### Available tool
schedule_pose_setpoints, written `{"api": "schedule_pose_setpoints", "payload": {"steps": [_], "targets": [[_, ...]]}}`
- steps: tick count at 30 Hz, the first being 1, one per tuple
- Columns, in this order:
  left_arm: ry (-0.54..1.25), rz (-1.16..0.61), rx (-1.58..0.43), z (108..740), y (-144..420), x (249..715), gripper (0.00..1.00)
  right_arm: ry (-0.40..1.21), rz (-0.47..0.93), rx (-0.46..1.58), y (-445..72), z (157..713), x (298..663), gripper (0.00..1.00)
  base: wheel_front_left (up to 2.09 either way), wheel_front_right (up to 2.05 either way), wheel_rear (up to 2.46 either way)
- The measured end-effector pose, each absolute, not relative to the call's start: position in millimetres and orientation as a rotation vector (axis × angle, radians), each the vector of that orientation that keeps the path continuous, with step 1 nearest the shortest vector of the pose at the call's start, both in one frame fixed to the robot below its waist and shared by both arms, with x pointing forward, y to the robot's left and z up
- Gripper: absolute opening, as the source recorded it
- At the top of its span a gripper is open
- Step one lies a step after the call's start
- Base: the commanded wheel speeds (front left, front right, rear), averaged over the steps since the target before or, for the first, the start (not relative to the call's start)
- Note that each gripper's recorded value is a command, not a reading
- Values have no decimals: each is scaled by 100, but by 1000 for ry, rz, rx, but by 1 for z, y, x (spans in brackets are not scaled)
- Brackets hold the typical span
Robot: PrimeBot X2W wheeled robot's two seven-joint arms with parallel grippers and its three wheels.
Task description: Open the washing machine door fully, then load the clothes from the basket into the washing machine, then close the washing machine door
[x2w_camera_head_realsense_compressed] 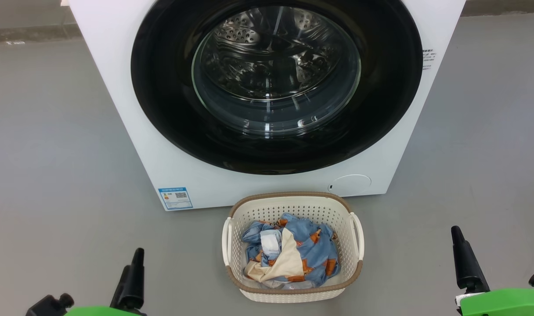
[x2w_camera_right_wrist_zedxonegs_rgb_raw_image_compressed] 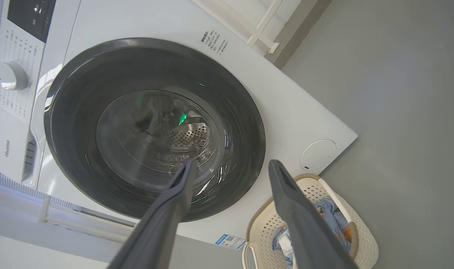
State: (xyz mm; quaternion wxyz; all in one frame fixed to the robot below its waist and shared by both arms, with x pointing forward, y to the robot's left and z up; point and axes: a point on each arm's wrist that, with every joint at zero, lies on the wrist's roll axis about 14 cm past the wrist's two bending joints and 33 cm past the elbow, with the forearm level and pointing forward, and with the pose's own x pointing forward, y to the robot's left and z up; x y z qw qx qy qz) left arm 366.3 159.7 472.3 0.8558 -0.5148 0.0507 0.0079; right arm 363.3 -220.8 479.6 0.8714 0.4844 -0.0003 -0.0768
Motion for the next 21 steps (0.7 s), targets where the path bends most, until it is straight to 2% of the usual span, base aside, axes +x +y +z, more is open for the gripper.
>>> {"api": "schedule_pose_setpoints", "payload": {"steps": [21], "targets": [[64, -67, -790, 486, 145, 368, 100, 4, -131, 651, -219, 483, 361, 100, 0, 0, 0]]}}
